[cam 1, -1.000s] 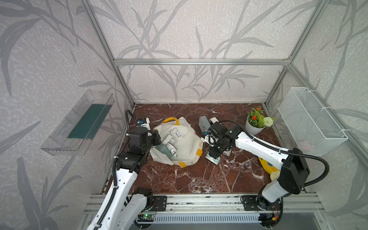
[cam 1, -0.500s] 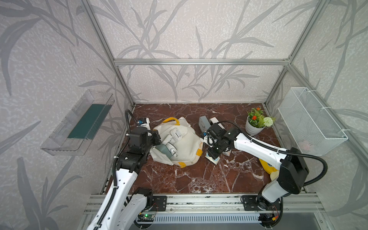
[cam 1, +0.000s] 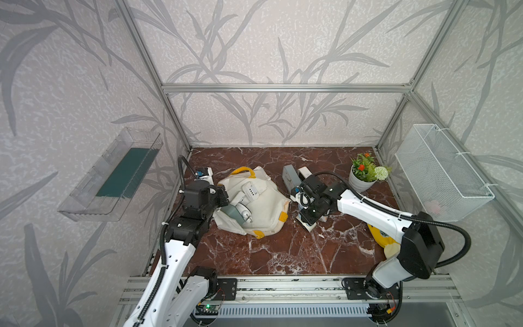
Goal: Take the alarm clock out of the canvas bag
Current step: Place the alarm at the center of the board.
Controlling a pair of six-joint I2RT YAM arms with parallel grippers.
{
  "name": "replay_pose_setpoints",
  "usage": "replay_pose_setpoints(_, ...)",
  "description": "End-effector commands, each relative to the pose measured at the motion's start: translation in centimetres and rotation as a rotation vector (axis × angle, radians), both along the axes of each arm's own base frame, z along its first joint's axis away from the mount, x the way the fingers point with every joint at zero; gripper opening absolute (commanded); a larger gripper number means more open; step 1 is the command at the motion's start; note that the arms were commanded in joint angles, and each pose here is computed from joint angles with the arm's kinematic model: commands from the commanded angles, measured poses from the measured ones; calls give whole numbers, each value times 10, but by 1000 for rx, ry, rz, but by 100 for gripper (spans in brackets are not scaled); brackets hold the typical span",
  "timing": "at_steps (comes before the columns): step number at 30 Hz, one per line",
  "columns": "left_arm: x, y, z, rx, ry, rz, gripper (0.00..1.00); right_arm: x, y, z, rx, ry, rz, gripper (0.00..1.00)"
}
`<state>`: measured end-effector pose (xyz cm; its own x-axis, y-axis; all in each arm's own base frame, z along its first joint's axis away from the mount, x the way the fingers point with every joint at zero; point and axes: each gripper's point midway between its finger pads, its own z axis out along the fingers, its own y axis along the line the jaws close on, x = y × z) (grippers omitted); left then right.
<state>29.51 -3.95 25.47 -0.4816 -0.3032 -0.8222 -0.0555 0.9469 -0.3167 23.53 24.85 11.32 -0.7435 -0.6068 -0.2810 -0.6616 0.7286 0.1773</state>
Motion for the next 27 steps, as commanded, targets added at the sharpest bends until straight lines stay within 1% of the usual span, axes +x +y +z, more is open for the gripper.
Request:
replay_pose_setpoints(1, -3, 6, 11, 2, -23, 31, 0, 1, -6, 4, -3, -26, -12, 24)
replay_pose_setpoints(7, -3, 5, 10, -4, -19, 30, 0, 1, -11, 9, 8, -63, -27, 37)
replay_pose_setpoints(11, -2, 5, 10, -5, -20, 28, 0, -1, -15, 10, 10, -74, -37, 42)
replay_pose_setpoints(14, -2, 5, 11, -6, -21, 28, 0, -1, -15, 14, 22, -86, -44, 47)
replay_pose_setpoints(18, -2, 4, 10, -8, -19, 26, 0, 2, -14, 19, 36, -104, -50, 48)
replay_pose_setpoints(23, -3, 5, 10, -6, -19, 28, 0, 1, -14, 16, 34, -88, -51, 48)
replay_pose_setpoints(27, -3, 5, 10, -6, -19, 30, 0, -1, -8, 15, 62, -67, -52, 48)
